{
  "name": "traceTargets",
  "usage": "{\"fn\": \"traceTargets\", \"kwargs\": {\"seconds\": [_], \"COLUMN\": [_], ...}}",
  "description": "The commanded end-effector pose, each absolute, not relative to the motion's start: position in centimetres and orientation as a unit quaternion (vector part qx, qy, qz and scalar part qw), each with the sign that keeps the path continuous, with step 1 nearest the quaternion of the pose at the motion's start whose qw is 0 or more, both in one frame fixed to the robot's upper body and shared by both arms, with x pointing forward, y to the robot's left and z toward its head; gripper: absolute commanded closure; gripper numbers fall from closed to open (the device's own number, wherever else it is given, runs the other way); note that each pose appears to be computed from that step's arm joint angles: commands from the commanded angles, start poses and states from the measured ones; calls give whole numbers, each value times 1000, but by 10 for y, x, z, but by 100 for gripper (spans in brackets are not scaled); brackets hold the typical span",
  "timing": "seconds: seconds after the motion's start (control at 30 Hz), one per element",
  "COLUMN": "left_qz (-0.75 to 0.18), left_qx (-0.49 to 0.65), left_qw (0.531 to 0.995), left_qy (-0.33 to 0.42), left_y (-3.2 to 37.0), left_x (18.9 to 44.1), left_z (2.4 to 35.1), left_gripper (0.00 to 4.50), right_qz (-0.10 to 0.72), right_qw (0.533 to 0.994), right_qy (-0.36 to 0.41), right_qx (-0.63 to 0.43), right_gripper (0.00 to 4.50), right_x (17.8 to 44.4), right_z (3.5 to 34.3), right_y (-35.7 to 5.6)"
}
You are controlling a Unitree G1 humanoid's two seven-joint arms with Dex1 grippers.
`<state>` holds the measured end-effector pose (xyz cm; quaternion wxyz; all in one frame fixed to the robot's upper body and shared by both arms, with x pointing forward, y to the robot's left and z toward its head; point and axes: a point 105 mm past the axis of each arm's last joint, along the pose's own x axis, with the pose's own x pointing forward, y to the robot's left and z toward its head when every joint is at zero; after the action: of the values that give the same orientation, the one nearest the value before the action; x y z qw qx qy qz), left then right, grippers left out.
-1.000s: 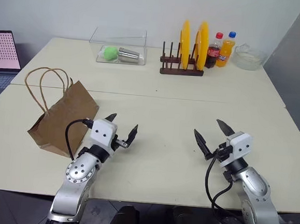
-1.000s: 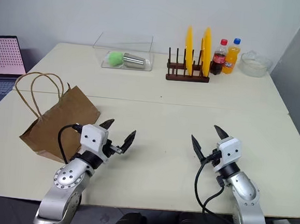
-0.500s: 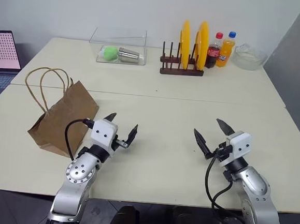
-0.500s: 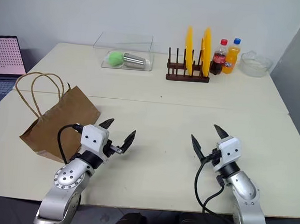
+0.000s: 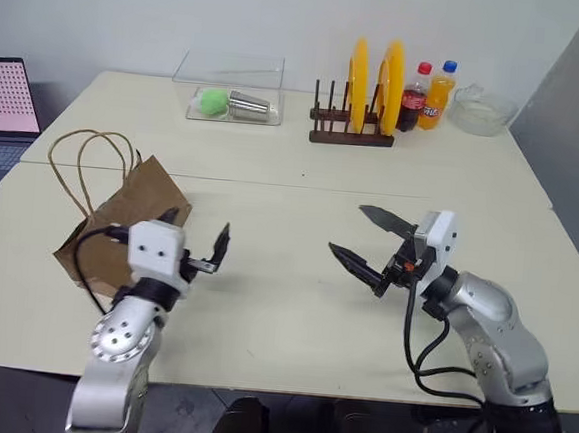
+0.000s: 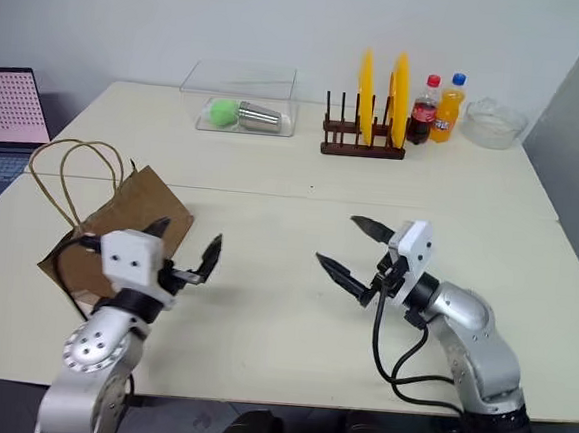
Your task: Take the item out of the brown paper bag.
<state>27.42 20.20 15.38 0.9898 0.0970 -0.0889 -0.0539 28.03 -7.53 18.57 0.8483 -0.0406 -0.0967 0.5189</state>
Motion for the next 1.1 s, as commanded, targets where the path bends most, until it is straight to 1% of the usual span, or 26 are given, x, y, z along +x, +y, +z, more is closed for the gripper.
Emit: {"fn": "traceTargets", "kwargs": {"seconds": [0.03, 0.1, 0.23, 0.3, 0.43, 0.57, 0.7, 0.93, 1.1], "left_qz": [-33, -29, 7, 5, -12, -44, -69, -94, -109], "left_qx": [97, 97, 78, 58, 59, 61, 67, 84, 94], "left_qw": [985, 985, 988, 991, 996, 997, 995, 992, 989], "left_qy": [-138, -141, -131, -117, -68, -25, -5, -2, -16], "left_y": [209, 214, 243, 254, 285, 311, 324, 330, 331], "left_x": [253, 245, 226, 223, 223, 232, 248, 276, 295], "left_z": [186, 192, 206, 208, 210, 214, 221, 231, 243], "left_gripper": [3, 3, 3, 3, 3, 3, 3, 3, 3], "right_qz": [589, 601, 620, 627, 644, 654, 652, 640, 640], "right_qw": [801, 792, 776, 770, 754, 744, 744, 754, 754], "right_qy": [-97, -95, -96, -101, -112, -118, -122, -120, -121], "right_qx": [-42, -46, -57, -59, -61, -68, -75, -85, -89], "right_gripper": [0, 0, 0, 0, 0, 0, 0, 0, 0], "right_x": [270, 273, 285, 288, 289, 284, 279, 270, 265], "right_z": [199, 200, 197, 197, 200, 203, 205, 209, 214], "right_y": [-65, -63, -58, -56, -49, -45, -45, -50, -50]}}
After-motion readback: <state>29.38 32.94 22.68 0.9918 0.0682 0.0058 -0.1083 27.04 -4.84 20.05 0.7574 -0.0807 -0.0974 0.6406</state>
